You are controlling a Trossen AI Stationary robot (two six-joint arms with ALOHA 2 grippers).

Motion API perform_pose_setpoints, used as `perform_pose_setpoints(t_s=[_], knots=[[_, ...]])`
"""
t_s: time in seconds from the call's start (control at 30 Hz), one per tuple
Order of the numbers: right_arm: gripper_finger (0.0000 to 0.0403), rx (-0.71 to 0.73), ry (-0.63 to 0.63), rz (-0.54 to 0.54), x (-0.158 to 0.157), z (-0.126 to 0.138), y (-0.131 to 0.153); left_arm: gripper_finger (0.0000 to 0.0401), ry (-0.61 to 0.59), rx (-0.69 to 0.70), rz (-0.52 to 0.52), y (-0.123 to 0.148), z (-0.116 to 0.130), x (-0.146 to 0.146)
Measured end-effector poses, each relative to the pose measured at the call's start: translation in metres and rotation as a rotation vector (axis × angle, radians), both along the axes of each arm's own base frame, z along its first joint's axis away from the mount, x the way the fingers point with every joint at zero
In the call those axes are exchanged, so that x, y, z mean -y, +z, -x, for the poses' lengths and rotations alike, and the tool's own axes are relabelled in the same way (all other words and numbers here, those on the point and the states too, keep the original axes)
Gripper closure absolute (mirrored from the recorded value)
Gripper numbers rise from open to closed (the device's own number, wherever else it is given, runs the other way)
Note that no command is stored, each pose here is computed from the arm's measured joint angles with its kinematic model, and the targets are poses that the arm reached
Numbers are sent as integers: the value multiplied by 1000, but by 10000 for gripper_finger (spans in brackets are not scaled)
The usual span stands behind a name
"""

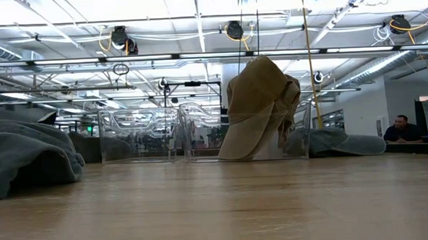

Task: Pick & Place hat
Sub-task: Put the brown cap into the right transparent bin

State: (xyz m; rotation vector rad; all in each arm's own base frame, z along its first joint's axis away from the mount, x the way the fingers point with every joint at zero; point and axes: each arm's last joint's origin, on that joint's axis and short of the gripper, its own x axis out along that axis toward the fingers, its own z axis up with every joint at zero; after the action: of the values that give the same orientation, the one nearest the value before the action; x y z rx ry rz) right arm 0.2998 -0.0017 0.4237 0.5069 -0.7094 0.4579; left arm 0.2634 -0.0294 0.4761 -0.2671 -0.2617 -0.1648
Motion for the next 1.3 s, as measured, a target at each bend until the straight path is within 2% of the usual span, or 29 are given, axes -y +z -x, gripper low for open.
perform_pose_setpoints(t_s=[0.17, 0.27, 0.37, 0.53, 0.6, 0.67, 0.87, 0.97, 1.1, 1.2, 1.3], knots=[[403, 5, -34, 21, -2, -1, -1, 151, -58, 3, -5, 1, 1, 2], [403, 4, -36, 17, -2, -1, -1, 176, -73, -11, 11, -1, 1, 2], [403, 5, -48, 15, -1, -1, -1, 219, -74, -10, 13, 0, 1, 2], [403, -10, -56, 16, -1, -2, -2, 316, -92, -16, 45, 0, 2, 2], [398, -36, -44, -3, -1, -4, -3, 362, -106, -16, 49, 1, 3, 2], [386, -58, -28, -20, -1, -5, -4, 386, -112, -17, 44, 1, 5, 2], [321, -179, 11, -53, 0, -9, -11, 393, -138, -77, 39, 1, 17, 0], [278, -257, 31, -27, -1, -10, -14, 393, -147, -115, 24, 1, 27, 0], [231, -325, 133, 25, -4, -5, -14, 393, -193, -153, -6, 4, 47, -1], [209, -364, 218, 42, -6, -3, -15, 393, -230, -182, -11, 5, 62, -2], [200, -416, 267, 3, -6, -2, -15, 393, -280, -232, -5, 3, 74, -2]])
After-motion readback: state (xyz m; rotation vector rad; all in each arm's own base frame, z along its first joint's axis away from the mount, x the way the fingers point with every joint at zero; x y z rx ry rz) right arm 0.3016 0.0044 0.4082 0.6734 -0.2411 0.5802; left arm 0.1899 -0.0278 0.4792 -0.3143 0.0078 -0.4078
